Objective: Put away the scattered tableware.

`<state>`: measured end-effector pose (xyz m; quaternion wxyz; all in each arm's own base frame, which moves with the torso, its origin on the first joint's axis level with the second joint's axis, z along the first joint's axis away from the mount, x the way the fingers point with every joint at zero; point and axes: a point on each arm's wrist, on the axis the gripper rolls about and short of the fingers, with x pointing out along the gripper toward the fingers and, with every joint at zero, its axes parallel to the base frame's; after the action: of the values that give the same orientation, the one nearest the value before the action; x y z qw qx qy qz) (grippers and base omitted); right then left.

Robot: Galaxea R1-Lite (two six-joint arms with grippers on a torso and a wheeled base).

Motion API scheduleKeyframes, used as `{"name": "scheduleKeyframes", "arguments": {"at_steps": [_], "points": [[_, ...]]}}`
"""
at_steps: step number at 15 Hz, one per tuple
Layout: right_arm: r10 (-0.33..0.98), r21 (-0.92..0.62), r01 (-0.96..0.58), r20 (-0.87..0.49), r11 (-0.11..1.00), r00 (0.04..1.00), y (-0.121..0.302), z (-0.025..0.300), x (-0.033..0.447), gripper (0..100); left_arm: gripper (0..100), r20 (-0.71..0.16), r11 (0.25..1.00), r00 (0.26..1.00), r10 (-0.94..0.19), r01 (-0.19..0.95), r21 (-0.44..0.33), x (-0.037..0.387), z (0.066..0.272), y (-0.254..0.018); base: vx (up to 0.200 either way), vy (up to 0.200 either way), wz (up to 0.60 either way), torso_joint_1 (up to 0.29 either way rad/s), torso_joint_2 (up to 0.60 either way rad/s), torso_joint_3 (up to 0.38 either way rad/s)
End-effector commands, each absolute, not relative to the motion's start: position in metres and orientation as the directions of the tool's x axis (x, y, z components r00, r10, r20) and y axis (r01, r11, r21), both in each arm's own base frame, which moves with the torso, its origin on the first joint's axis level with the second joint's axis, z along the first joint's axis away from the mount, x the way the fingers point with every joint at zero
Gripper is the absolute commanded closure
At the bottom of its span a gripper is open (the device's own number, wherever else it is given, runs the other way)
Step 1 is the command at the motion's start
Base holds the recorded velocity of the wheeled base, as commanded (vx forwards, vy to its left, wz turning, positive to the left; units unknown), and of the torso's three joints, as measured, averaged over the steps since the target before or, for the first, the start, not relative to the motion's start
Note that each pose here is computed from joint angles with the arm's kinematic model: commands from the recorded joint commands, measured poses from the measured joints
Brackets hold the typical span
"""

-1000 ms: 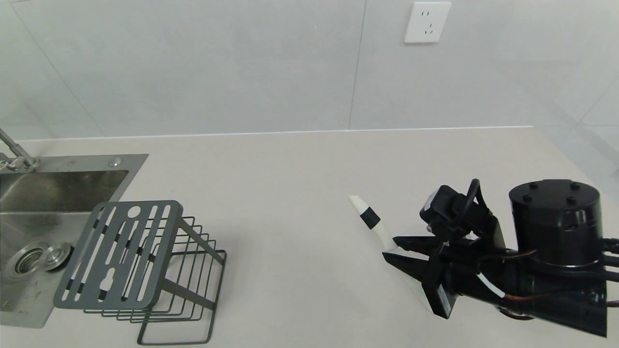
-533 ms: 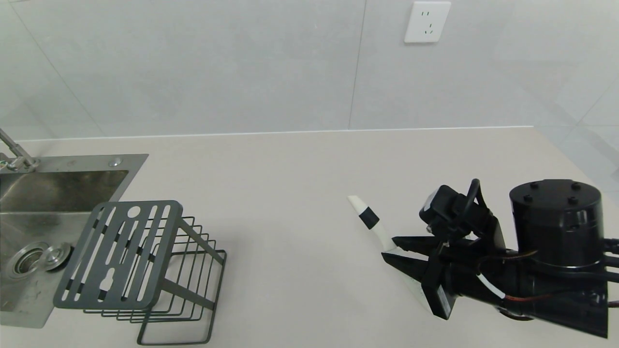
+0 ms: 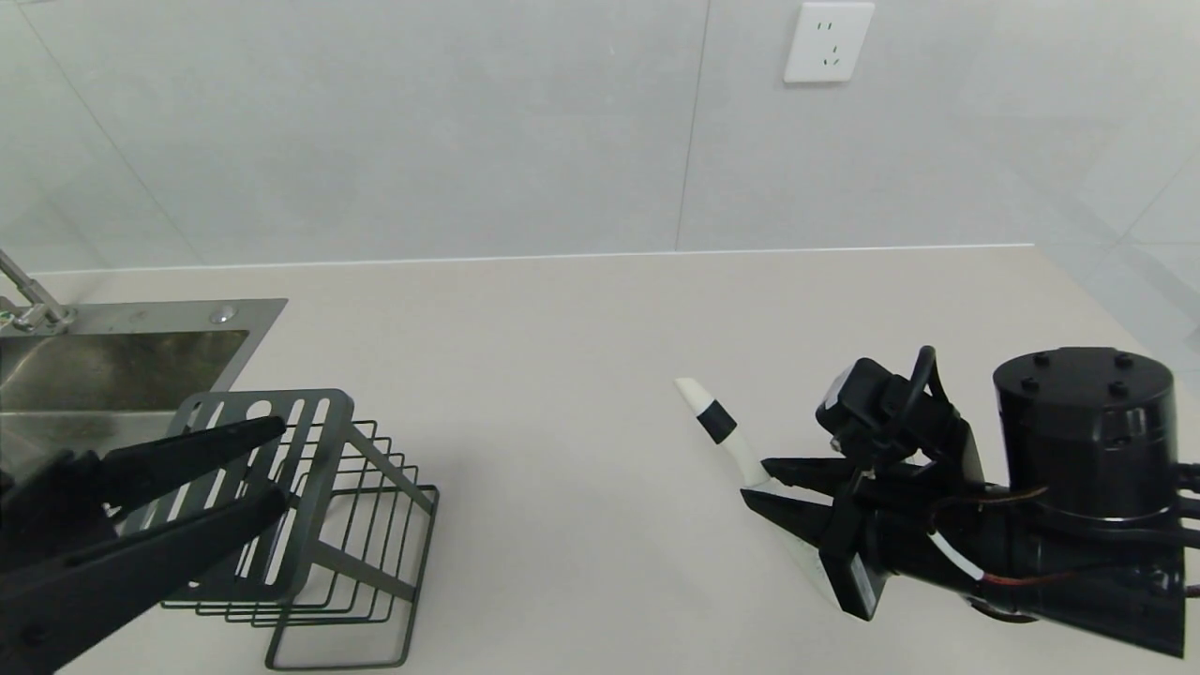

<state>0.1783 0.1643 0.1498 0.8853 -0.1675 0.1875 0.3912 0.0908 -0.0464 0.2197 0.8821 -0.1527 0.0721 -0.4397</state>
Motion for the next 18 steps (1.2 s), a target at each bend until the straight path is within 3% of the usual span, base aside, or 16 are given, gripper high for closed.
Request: {"name": "scheduleKeyframes", "arguments": {"at_steps": [1, 8, 15, 18], "points": [[0.63, -0.15, -0.756, -0.464, 0.637, 0.623, 0.165, 0.149, 0.179, 100, 0, -0.037, 0.573, 0.593, -0.805, 0.759, -0.31, 0.103, 0.22, -0.065, 0.0, 0.0, 0.0, 0.0, 0.0, 0.0], [0.647, -0.156, -0.752, -0.417, 0.64, 0.638, 0.165, 0.162, 0.178, 100, 0, -0.117, 0.578, 0.573, -0.811, 0.756, -0.307, 0.121, 0.218, -0.11, 0.0, 0.0, 0.0, 0.0, 0.0, 0.0], [0.66, -0.16, -0.751, -0.387, 0.64, 0.645, 0.167, 0.171, 0.179, 100, 0, -0.082, 0.545, 0.547, -0.833, 0.786, -0.292, 0.146, 0.212, -0.169, 0.0, 0.0, 0.0, 0.0, 0.0, 0.0], [0.689, -0.164, -0.759, -0.334, 0.63, 0.644, 0.171, 0.184, 0.176, 100, 0, -0.061, 0.534, 0.542, -0.838, 0.795, -0.287, 0.151, 0.211, -0.181, 0.0, 0.0, 0.0, 0.0, 0.0, 0.0]]}}
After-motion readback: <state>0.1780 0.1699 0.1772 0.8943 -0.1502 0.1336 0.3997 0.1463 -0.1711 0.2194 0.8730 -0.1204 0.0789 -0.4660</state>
